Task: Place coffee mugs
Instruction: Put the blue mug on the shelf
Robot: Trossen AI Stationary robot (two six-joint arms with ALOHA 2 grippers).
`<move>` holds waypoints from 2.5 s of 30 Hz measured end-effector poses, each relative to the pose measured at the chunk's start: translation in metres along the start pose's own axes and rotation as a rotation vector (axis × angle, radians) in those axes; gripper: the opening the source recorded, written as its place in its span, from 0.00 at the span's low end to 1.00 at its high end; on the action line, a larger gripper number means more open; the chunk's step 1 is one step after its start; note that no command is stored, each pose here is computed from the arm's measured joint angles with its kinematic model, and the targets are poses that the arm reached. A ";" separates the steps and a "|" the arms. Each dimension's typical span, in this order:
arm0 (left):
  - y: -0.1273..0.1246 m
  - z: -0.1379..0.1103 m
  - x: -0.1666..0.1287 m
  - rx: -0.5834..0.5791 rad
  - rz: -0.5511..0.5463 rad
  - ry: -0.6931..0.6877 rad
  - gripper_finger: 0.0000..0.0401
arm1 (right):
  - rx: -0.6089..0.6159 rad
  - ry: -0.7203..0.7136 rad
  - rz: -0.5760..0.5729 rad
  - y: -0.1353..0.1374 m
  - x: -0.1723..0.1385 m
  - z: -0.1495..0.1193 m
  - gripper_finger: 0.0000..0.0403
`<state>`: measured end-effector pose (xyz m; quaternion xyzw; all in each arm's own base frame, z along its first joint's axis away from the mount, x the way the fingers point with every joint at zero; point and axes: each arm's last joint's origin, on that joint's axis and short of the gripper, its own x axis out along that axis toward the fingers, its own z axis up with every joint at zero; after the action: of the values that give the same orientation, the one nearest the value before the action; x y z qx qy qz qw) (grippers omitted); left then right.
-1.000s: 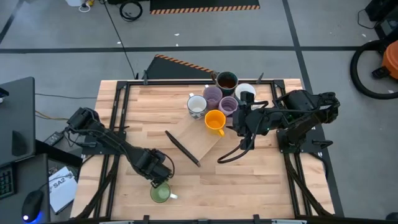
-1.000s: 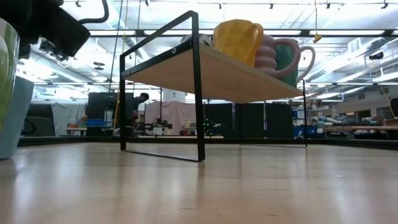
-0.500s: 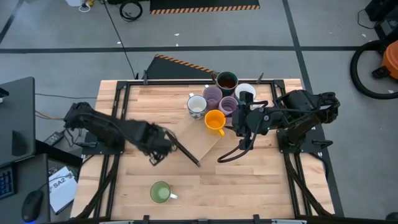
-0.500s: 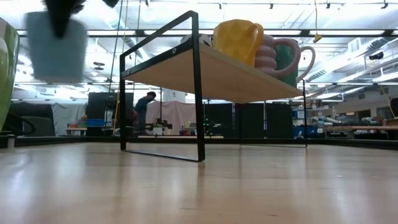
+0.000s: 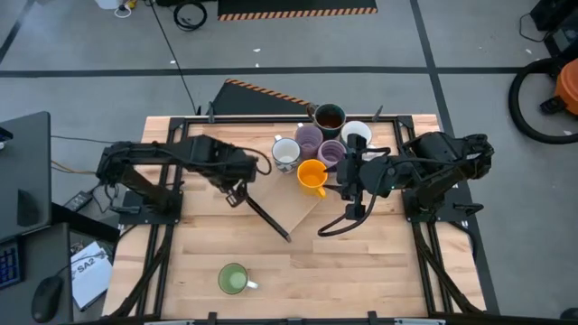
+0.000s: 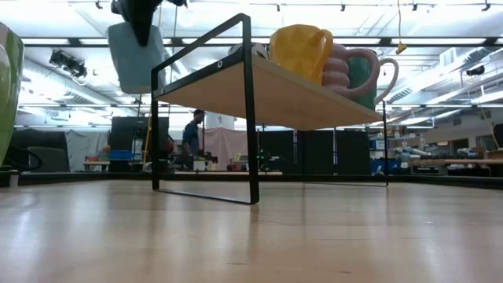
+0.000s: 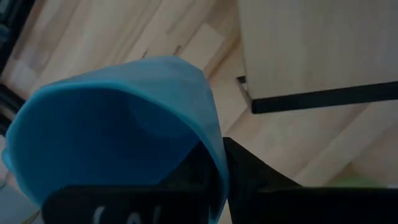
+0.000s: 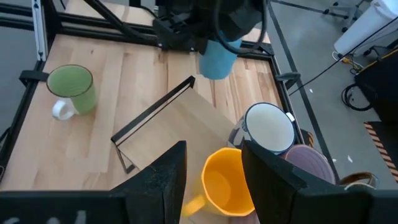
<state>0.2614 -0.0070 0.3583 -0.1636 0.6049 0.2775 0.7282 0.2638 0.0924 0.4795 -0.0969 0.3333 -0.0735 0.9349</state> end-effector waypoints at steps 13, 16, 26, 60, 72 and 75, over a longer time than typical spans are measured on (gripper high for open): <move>0.003 0.015 -0.009 -0.043 -0.159 -0.030 0.07 | 0.023 -0.003 -0.020 -0.001 0.000 0.000 0.40; 0.004 0.019 -0.023 -0.071 -0.184 -0.099 0.07 | 0.027 -0.010 -0.020 -0.001 0.000 0.001 0.40; -0.007 0.042 -0.047 -0.093 -0.240 -0.192 0.07 | 0.024 -0.036 -0.017 -0.001 0.000 0.004 0.40; -0.062 0.082 0.002 0.059 -0.223 0.018 0.07 | 0.020 -0.036 0.000 0.001 -0.001 0.004 0.40; -0.064 0.083 0.005 0.049 -0.240 0.040 0.20 | 0.018 -0.043 0.008 0.004 -0.002 0.004 0.40; -0.064 0.083 0.006 0.055 -0.237 0.043 0.23 | 0.014 -0.045 0.014 0.005 -0.003 0.004 0.40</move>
<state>0.3665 -0.0087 0.3645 -0.2197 0.6041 0.1693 0.7471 0.2645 0.0987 0.4827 -0.0899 0.3126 -0.0669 0.9433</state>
